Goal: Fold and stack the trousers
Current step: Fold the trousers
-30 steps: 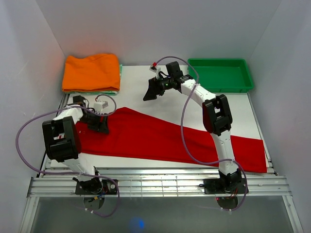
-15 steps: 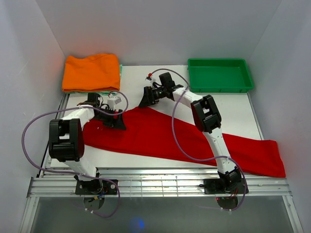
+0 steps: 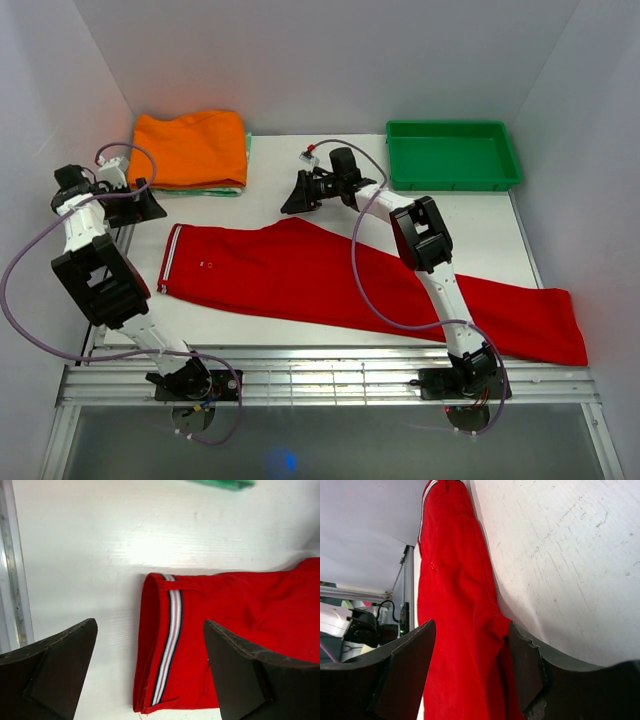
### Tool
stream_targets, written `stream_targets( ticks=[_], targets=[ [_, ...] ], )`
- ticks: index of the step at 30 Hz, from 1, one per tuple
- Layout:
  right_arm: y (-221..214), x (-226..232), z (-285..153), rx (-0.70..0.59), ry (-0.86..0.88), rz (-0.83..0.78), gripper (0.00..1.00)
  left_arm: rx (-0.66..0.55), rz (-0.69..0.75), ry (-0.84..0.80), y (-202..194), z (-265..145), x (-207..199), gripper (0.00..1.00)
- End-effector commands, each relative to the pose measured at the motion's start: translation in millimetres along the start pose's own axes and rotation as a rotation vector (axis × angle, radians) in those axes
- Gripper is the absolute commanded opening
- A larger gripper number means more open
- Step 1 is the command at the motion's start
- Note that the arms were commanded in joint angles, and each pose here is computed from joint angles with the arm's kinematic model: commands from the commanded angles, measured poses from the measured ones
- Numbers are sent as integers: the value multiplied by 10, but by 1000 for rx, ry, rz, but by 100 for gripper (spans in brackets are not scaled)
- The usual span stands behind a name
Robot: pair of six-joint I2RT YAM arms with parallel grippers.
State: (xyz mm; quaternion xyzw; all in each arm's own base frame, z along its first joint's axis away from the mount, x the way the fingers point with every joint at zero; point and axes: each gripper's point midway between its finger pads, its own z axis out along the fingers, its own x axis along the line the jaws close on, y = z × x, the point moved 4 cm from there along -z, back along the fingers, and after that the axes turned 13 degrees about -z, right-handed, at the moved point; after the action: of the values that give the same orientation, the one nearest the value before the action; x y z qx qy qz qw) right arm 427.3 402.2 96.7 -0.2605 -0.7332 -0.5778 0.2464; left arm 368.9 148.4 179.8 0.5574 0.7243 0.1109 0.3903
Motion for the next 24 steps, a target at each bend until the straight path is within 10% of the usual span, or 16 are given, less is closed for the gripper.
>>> stream_targets(
  ticks=[1,24],
  targets=[
    [-57,-13,71,-13,55,48,65,121,-82,0,-225,132,154,98],
    [-217,-157,175,-36,90,108,56,202,-312,-255,-419,646,138,70]
  ],
)
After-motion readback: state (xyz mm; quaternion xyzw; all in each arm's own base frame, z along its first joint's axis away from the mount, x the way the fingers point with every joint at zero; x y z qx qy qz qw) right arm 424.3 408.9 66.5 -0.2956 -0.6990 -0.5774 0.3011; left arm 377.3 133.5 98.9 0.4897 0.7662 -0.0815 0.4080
